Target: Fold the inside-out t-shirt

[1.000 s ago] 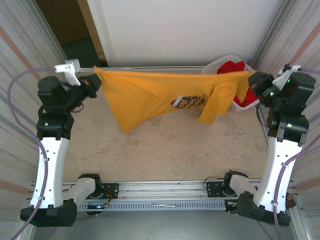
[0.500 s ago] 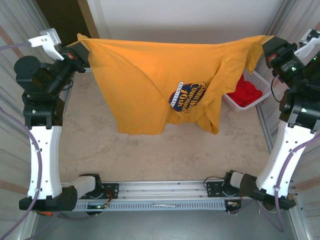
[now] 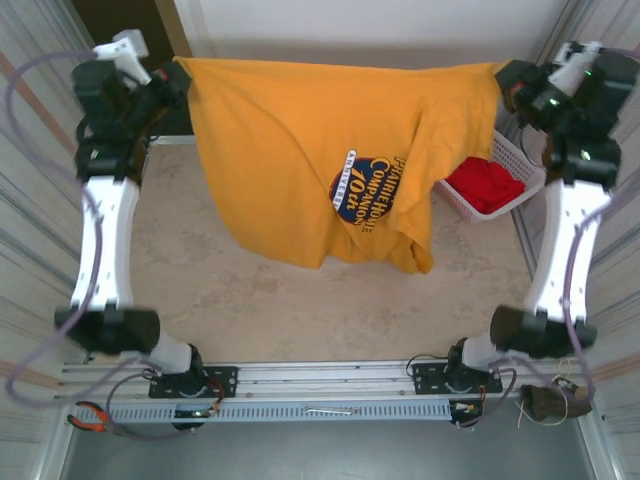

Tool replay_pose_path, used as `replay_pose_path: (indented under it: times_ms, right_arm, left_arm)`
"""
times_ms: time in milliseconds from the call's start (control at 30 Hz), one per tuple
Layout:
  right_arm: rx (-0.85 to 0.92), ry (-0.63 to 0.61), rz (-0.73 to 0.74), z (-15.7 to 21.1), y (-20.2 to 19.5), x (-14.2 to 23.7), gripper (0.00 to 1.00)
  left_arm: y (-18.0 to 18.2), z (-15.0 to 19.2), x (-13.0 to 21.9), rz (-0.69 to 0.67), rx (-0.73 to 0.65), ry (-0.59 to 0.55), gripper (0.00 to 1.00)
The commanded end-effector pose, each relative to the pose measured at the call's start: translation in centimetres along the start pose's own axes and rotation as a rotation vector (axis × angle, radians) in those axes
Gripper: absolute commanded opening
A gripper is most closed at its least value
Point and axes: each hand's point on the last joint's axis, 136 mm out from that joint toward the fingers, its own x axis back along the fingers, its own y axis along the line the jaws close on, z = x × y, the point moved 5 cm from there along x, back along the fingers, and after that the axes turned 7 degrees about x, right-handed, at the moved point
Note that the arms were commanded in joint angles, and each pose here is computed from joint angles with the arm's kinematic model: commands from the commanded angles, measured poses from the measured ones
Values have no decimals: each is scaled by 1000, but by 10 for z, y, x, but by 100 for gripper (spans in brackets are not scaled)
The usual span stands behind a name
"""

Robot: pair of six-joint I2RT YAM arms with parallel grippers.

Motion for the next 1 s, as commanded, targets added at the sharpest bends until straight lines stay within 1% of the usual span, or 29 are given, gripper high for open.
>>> replay_pose_path:
  times_ms: [0,33,100,167,200,233,300,333,367,400,500,600,667,700,767,833,900,967]
  right_arm:
    - [53,-34,51,-21,-18,-43,0]
    - [59,-24,36,-26,-16,-54,0]
    - [74,-16,-5,-37,-6,-72,0]
    - [72,-46,-77,-51,11,-77,0]
    - [51,-69,-127,-59,18,-77,0]
    - [29,-89,-163,-66,21,-75,0]
    - [0,-122,-209,-77,26,-70,0]
    - [11,-140,-225,-81,31,-64,0]
    - [-9,-148,-238,-83,36,-57,0]
    - [2,-155,-243,-84,42,-51,0]
    - [36,-169,-264,-82,60,-31,0]
    - [100,-134,-251,-65,72,-14,0]
    - [140,-91,-215,-38,75,-3,0]
    - [149,-76,-190,-24,69,-2,0]
    - [138,-34,-143,16,49,4,0]
    - [112,18,-102,53,23,9,0]
    - [77,57,-57,86,-5,16,0]
    - [75,82,-5,109,-23,28,0]
  left_arm:
    - [44,-13,-46,-100,66,17,0]
    - [50,-17,-58,-97,90,26,0]
    - [54,-29,-77,-49,153,-7,0]
    - [47,-47,-81,-6,186,-61,0]
    - [33,-61,-76,30,170,-99,0]
    - [32,-67,-79,38,168,-117,0]
    - [19,-84,-67,77,152,-175,0]
    - [13,-94,-57,90,153,-204,0]
    - [13,-99,-50,92,155,-217,0]
    - [3,-107,-34,105,140,-242,0]
    - [0,-103,-12,76,113,-255,0]
    - [1,-80,6,55,100,-211,0]
    - [16,-48,16,16,109,-160,0]
    - [28,-30,19,-13,118,-136,0]
    - [48,10,36,-74,132,-103,0]
    - [62,47,49,-100,169,-56,0]
    - [70,91,56,-103,193,33,0]
    - [67,138,61,-124,169,142,11]
